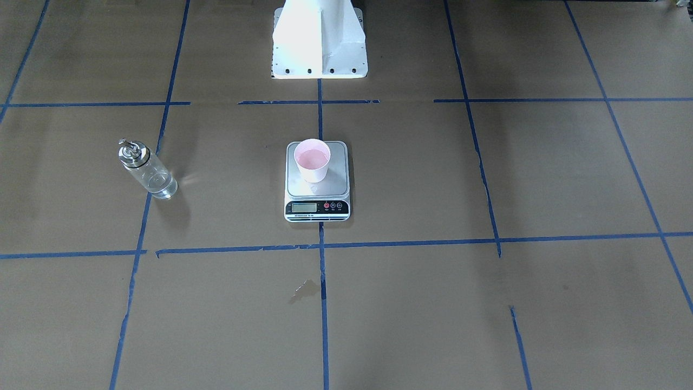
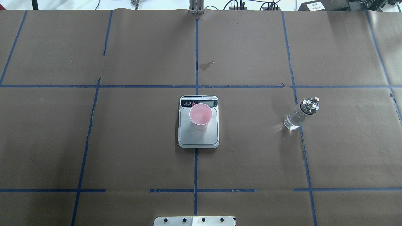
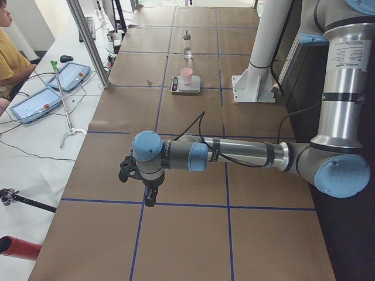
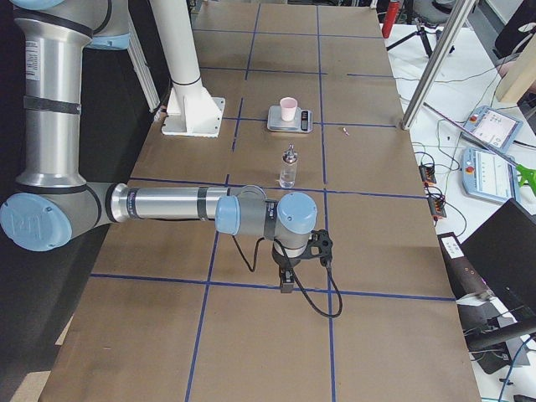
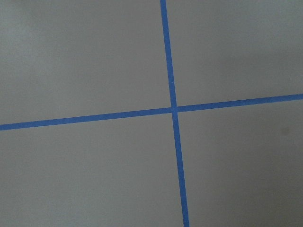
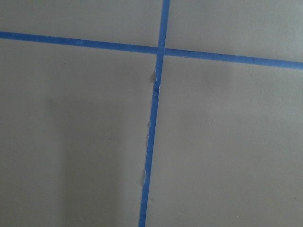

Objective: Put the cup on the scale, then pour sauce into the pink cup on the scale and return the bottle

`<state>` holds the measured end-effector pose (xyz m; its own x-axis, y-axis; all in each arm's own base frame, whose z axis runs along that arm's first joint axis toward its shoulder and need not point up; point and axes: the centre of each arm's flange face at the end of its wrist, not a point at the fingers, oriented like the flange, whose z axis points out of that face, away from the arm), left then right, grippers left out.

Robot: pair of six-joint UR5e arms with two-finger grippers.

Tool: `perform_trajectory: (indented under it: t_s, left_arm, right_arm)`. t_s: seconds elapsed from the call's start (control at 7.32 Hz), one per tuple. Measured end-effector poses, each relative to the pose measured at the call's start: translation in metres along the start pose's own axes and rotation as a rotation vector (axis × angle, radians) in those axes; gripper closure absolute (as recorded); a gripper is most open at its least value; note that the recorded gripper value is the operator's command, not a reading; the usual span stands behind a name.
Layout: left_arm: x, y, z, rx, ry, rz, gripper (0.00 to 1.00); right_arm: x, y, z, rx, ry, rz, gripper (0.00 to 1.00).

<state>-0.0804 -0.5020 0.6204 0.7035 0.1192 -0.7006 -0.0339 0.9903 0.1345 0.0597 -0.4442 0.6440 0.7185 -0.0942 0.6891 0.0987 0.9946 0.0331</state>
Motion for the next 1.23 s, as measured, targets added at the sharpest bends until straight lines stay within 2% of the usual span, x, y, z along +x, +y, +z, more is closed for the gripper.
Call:
perform_trajectory:
  t_s: [0.82, 1.23]
  left_arm:
    - [0.002, -0.001, -0.001, 0.013, 0.000, 0.019, 0.00]
    - [0.002, -0.001, -0.001, 0.015, 0.000, 0.021, 0.00]
  right_arm:
    - [0.007, 0.013, 0.011, -0.023, -0.008, 0.022, 0.00]
    - [0.003, 0.014, 0.009, -0.017, -0.021, 0.016, 0.00]
